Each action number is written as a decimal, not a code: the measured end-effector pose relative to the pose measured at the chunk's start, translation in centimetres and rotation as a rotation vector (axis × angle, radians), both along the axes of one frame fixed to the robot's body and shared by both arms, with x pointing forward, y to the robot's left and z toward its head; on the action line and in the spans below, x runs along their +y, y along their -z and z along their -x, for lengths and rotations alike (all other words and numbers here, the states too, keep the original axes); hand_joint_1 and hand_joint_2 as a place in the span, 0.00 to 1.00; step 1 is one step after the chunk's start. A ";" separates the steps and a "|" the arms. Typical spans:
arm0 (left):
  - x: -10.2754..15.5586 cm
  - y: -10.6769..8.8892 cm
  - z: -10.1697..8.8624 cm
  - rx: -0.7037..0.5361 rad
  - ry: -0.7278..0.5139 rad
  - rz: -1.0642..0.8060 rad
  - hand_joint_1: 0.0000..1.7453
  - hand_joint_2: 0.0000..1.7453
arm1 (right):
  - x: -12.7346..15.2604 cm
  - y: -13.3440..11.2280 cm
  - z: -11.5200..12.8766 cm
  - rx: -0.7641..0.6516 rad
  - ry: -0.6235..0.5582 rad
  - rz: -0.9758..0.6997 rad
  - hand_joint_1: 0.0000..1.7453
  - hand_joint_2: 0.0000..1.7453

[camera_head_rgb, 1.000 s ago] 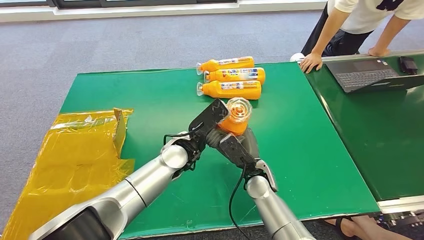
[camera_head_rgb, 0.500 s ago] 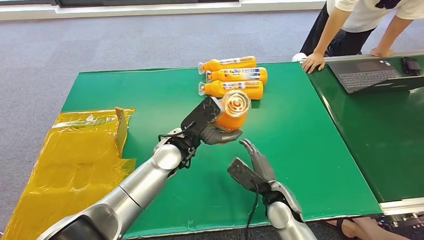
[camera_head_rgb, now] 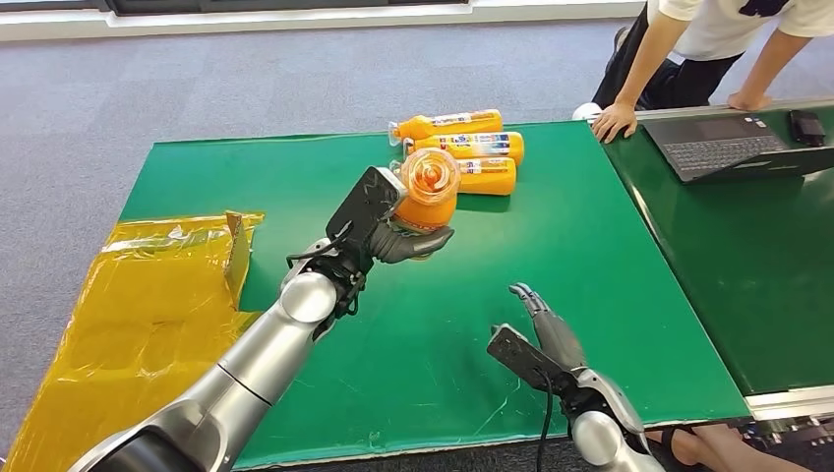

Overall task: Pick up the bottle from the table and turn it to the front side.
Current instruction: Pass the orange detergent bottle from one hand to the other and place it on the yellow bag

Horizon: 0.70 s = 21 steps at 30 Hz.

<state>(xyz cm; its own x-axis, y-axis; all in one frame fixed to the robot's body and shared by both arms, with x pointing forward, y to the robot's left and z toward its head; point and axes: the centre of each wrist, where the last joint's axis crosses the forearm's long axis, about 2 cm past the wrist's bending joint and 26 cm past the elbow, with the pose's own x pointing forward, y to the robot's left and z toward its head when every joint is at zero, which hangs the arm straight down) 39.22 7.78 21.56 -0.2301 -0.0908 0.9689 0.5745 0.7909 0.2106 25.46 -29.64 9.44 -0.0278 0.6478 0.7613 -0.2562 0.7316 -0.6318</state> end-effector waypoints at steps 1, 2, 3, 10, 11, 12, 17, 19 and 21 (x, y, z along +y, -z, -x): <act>0.2 0.0 -0.1 -0.012 -0.012 -0.008 1.00 1.00 | -0.2 0.0 0.0 -0.002 0.000 0.000 0.00 0.50; 0.4 0.0 -0.1 -0.026 -0.025 -0.016 1.00 1.00 | -0.4 -0.1 0.0 -0.004 -0.001 -0.002 0.00 0.75; 0.7 0.0 -0.2 -0.042 -0.039 -0.027 1.00 1.00 | -0.6 -0.1 0.0 -0.005 -0.002 -0.004 0.00 1.00; 2.2 -0.2 -0.4 -0.125 -0.107 -0.073 1.00 1.00 | -1.0 0.0 0.1 -0.012 -0.009 -0.013 0.00 1.00; 2.3 -0.2 -0.4 -0.127 -0.108 -0.073 1.00 1.00 | -1.1 0.0 0.1 -0.013 -0.009 -0.012 0.00 1.00; 2.4 -0.2 -0.4 -0.129 -0.109 -0.073 1.00 1.00 | -1.1 0.0 0.1 -0.013 -0.010 -0.012 0.00 1.00; 2.8 -0.3 -0.5 -0.136 -0.112 -0.074 1.00 1.00 | -1.1 0.0 0.2 -0.013 -0.011 -0.012 0.00 1.00; 2.9 -0.3 -0.5 -0.138 -0.113 -0.075 1.00 1.00 | -1.1 0.0 0.2 -0.013 -0.011 -0.011 0.00 1.00; 2.9 -0.3 -0.5 -0.145 -0.120 -0.079 1.00 1.00 | -1.1 0.0 0.2 -0.013 -0.011 -0.012 0.00 1.00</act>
